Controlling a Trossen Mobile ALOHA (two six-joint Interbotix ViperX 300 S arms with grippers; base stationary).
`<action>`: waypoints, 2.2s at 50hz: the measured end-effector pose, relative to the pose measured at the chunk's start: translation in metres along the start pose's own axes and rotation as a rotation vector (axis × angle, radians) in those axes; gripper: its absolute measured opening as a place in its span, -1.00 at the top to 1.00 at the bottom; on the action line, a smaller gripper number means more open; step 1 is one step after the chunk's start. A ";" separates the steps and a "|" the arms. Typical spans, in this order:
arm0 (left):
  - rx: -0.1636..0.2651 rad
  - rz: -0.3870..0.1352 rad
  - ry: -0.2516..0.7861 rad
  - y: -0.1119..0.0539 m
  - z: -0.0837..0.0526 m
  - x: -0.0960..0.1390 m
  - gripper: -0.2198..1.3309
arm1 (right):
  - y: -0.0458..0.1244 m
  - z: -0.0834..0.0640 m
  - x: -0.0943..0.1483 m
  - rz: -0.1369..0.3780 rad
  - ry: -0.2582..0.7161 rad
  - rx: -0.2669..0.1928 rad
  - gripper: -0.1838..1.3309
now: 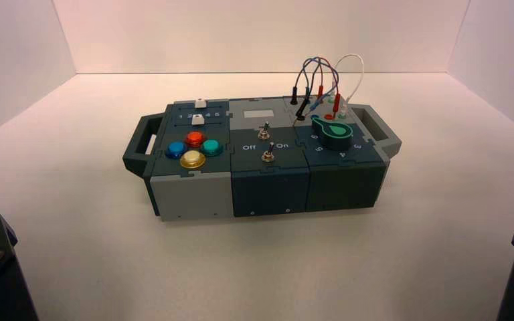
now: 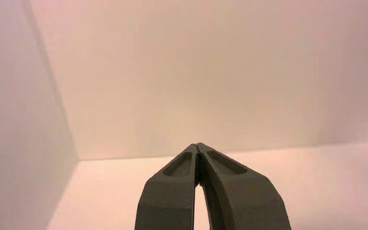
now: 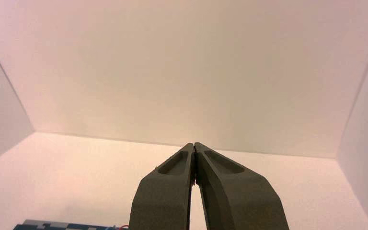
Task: Move the box closer.
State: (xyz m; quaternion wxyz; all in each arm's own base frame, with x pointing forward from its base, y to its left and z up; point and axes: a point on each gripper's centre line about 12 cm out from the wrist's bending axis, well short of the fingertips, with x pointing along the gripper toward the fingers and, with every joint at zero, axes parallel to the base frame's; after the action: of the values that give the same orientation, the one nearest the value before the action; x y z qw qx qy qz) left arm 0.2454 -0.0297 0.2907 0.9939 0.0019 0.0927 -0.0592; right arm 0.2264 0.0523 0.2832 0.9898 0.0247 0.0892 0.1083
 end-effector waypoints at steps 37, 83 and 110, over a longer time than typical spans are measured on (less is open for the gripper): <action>0.070 -0.161 0.440 -0.067 -0.055 0.148 0.93 | 0.048 -0.048 0.153 0.096 0.551 -0.024 0.96; 0.133 -0.237 0.801 -0.122 -0.166 0.206 0.93 | 0.066 -0.171 0.231 0.107 0.967 -0.076 0.95; 0.097 -0.234 1.011 -0.133 -0.201 0.191 0.93 | 0.065 -0.184 0.232 0.105 1.004 -0.079 0.95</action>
State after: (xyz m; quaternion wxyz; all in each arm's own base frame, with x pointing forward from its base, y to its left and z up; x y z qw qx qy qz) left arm 0.3791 -0.1812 0.0589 0.8104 0.0658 0.5581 -0.1659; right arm 0.4022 0.1722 0.0673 0.8183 -0.0635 0.5485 0.1596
